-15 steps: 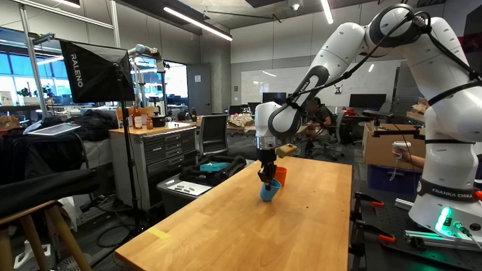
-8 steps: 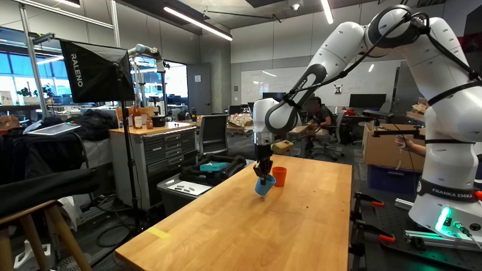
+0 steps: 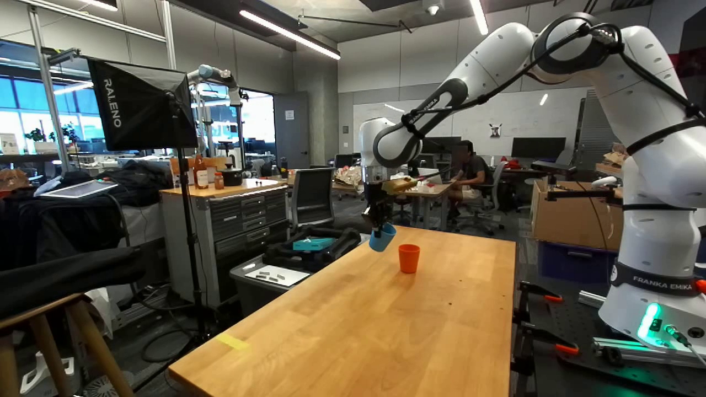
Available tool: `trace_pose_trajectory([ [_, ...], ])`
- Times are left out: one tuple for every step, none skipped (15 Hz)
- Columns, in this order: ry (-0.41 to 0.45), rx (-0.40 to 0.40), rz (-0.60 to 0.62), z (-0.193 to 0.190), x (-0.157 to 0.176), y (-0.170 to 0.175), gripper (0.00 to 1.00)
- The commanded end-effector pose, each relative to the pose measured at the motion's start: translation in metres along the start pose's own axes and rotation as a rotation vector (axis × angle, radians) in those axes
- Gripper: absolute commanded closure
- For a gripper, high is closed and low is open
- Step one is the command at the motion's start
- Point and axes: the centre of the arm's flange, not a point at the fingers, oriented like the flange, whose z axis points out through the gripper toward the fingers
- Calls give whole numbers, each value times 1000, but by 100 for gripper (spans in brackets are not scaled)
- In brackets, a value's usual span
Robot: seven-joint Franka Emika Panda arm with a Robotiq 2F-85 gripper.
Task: Pick the blue cup and stack it in the orange cup
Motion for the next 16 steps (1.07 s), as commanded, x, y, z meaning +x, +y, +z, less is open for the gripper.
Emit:
trace_pose_trajectory([
  [-78, -78, 62, -35, 30, 5, 97],
  [-115, -95, 77, -42, 31, 7, 96],
  [-147, -114, 96, -45, 30, 13, 96],
  [-173, -133, 113, -48, 30, 17, 96],
  [-202, -152, 137, -47, 29, 24, 96],
  [-223, -168, 157, -45, 26, 30, 96],
  [-233, -182, 173, -42, 25, 37, 96],
  [-244, -192, 186, -39, 24, 43, 96],
  [-242, -197, 196, -34, 23, 49, 96],
  [-239, -201, 204, -29, 24, 54, 96],
  [-238, -206, 210, -22, 24, 59, 96],
  [-241, -210, 216, -16, 23, 63, 96],
  [-254, -212, 226, -9, 22, 67, 96],
  [-261, -211, 232, -3, 20, 69, 96],
  [-276, -212, 236, 3, 19, 70, 96],
  [-282, -210, 239, 8, 18, 70, 96],
])
